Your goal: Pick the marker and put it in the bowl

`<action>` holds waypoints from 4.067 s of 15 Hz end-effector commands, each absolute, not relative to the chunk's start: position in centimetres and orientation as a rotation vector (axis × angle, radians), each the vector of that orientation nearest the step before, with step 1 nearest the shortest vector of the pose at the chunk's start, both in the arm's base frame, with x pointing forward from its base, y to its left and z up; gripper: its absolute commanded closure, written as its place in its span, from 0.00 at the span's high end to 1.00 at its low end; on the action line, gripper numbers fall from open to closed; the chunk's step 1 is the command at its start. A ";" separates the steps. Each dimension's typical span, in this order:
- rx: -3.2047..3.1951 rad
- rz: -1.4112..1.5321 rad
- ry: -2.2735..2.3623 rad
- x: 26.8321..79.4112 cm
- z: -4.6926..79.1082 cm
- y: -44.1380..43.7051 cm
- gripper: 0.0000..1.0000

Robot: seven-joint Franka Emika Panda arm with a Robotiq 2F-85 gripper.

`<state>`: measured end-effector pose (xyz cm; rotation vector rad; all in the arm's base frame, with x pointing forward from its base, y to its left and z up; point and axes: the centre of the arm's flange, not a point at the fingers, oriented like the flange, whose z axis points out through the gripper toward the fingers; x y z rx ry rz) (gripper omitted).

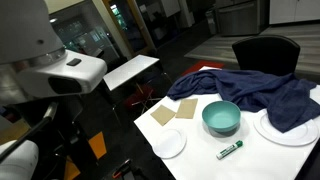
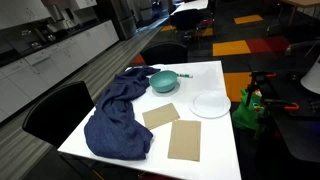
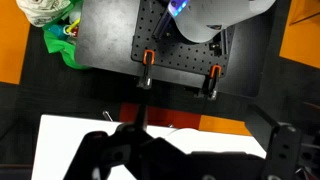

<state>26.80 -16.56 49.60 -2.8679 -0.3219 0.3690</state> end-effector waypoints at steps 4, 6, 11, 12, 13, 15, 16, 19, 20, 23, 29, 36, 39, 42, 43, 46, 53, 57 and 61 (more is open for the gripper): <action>-2.868 0.369 -0.322 26.8 49.6 -16.6 1.00; -2.897 0.328 -0.261 27.2 49.7 -16.2 1.00; -2.981 0.109 0.018 31.8 49.0 -13.7 1.00; -3.008 0.053 0.078 33.0 48.8 -13.1 1.00; -3.033 -0.004 0.141 34.3 48.4 -12.5 1.00; -3.070 -0.103 0.271 36.6 47.5 -11.7 1.00; -3.077 -0.146 0.339 37.8 46.7 -11.6 1.00; -3.073 -0.234 0.515 40.8 44.4 -11.9 1.00; -3.073 -0.253 0.560 41.7 43.5 -12.4 1.00; -3.077 -0.268 0.644 43.8 40.3 -14.7 1.00; -3.094 -0.256 0.658 47.3 33.9 -17.1 1.00; -3.142 -0.270 0.656 50.7 27.2 -18.6 1.00; -3.157 -0.238 0.644 51.9 24.6 -18.8 1.00; -3.182 -0.184 0.629 52.9 22.0 -19.0 1.00; -3.186 -0.155 0.625 53.2 21.0 -19.0 1.00; -3.181 -0.123 0.608 52.1 20.8 -18.7 1.00; -3.183 -0.157 0.581 52.9 19.8 -18.6 1.00; -3.190 -0.224 0.548 54.4 18.0 -18.4 1.00; -3.192 -0.241 0.556 55.6 16.6 -18.4 1.00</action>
